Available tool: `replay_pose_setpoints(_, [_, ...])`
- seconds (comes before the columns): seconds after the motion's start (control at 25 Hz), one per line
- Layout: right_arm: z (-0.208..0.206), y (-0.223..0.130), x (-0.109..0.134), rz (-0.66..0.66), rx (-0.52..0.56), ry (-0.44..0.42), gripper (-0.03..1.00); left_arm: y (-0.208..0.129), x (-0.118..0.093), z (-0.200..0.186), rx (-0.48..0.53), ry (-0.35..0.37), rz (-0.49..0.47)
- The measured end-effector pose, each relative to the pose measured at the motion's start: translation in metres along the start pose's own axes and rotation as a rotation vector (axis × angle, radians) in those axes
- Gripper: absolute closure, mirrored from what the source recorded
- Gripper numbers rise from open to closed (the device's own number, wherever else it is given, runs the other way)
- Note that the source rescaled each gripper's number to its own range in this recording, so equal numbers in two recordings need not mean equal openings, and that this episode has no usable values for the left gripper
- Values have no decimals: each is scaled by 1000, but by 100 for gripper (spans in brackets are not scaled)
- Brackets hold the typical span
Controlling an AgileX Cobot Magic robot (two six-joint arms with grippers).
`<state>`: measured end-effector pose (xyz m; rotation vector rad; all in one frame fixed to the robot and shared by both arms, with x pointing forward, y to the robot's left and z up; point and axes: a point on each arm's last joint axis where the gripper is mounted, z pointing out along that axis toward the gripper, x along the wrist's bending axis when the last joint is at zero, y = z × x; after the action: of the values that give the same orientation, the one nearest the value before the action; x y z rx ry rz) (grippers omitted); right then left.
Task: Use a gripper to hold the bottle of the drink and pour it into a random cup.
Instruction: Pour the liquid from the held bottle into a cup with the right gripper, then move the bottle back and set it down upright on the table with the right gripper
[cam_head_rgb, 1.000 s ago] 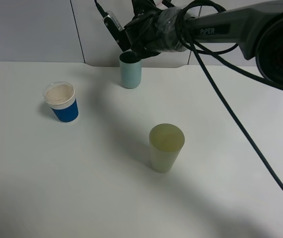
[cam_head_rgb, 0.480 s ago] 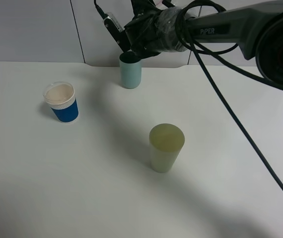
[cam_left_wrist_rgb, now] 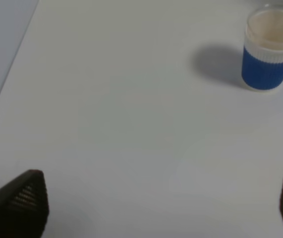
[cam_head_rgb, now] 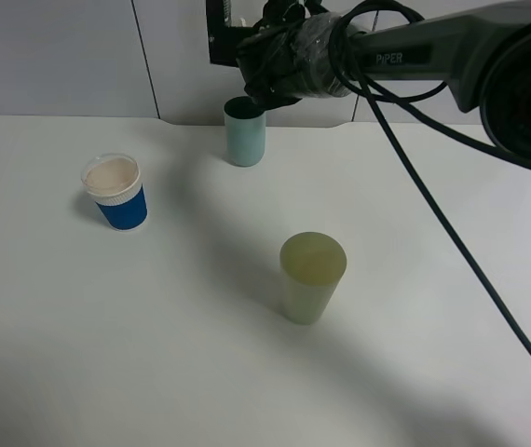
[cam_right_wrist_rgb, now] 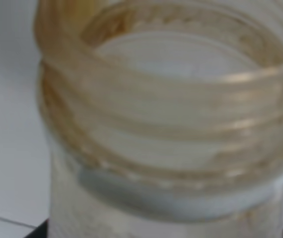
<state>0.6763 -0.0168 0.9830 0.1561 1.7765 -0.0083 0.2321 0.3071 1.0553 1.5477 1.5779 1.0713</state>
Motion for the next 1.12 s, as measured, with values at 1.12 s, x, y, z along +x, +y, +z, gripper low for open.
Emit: replay_pose_setpoints(1.12, [-30,-36,-72,1060,173,224,97,0,0,0,0,0,0])
